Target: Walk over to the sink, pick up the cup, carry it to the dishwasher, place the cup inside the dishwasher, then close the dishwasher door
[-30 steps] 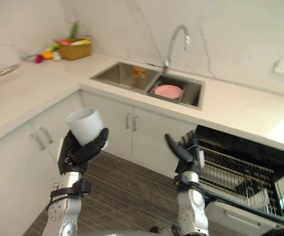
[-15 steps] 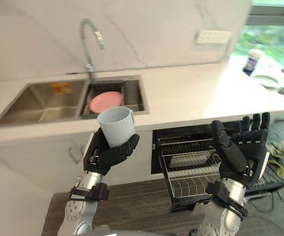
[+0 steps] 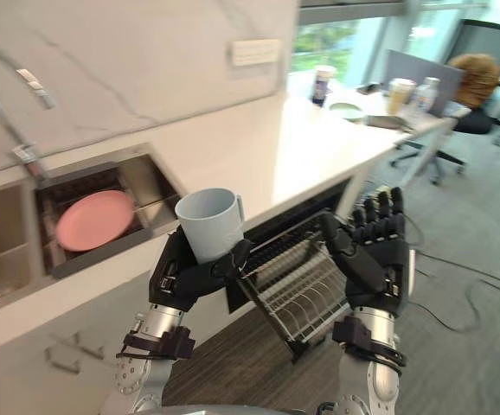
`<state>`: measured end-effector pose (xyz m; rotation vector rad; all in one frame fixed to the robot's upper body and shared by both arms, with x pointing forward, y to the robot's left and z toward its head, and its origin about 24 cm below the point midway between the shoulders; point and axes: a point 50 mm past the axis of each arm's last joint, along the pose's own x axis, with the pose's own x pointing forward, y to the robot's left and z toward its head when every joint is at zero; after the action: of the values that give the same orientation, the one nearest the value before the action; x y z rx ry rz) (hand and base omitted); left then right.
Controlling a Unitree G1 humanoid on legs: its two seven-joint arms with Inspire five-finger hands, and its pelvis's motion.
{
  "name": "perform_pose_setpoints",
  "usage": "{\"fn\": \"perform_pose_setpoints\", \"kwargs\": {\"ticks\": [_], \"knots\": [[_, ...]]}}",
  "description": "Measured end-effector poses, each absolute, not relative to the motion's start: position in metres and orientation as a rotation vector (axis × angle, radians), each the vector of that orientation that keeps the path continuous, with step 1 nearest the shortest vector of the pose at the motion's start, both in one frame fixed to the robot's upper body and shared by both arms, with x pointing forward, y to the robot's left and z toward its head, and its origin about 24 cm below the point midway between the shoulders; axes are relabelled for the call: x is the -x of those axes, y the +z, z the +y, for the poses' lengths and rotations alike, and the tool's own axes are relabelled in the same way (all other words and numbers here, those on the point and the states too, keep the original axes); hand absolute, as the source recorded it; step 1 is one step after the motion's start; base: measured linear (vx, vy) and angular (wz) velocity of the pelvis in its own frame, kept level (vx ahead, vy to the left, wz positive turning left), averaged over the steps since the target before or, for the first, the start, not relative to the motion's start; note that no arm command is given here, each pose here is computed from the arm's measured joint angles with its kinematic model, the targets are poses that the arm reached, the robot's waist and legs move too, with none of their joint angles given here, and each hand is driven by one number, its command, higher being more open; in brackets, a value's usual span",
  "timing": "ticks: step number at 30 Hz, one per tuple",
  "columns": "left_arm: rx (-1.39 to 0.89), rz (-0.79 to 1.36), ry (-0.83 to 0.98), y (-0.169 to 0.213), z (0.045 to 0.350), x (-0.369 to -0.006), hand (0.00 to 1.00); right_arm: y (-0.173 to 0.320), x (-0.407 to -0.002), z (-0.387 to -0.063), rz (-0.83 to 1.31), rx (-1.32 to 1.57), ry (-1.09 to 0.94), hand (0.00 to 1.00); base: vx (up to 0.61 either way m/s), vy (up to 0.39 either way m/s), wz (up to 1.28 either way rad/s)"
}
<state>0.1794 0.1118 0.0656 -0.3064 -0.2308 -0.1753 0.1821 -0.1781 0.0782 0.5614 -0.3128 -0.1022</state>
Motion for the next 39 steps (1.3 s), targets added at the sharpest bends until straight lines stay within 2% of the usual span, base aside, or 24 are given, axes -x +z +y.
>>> {"fn": "perform_pose_setpoints", "kwargs": {"ticks": [3,7,13,17,21,25,29,35,39], "knots": [[0.291,-0.235,-0.071,0.068,0.121,-0.183,0.00,0.081,-0.195,-0.165,-0.321,-0.578,-0.003,1.00,-0.02,-0.145,-1.20],[0.298,-0.254,-0.036,0.075,0.120,-0.193,0.00,0.086,-0.208,-0.153,-0.334,-0.590,0.056,1.00,-0.02,-0.125,-0.87],[0.270,-0.281,0.050,0.081,0.120,-0.203,0.00,0.090,-0.213,-0.142,-0.317,-0.574,0.151,1.00,0.00,-0.043,-0.06],[0.154,-0.290,0.214,0.080,0.136,-0.204,0.00,0.095,-0.218,-0.136,-0.308,-0.591,0.258,1.00,-0.01,-0.077,-0.03],[-0.004,-0.176,0.391,0.048,0.151,-0.209,0.00,0.091,-0.224,-0.140,-0.273,-0.619,0.331,1.00,0.04,-0.075,0.25],[-0.232,-0.150,0.443,0.032,0.146,-0.214,0.00,0.080,-0.231,-0.155,-0.245,-0.633,0.282,1.00,0.03,0.084,0.35],[-0.414,-0.224,0.512,0.040,0.155,-0.228,0.00,0.076,-0.232,-0.140,-0.215,-0.674,0.348,1.00,-0.02,0.084,-0.12],[-0.455,-0.248,0.583,0.042,0.153,-0.232,0.00,0.079,-0.229,-0.112,-0.171,-0.693,0.478,1.00,-0.01,0.059,-0.08],[-0.477,-0.234,0.575,0.037,0.149,-0.231,0.00,0.078,-0.228,-0.105,-0.156,-0.672,0.501,1.00,0.01,0.053,-0.01]]}}
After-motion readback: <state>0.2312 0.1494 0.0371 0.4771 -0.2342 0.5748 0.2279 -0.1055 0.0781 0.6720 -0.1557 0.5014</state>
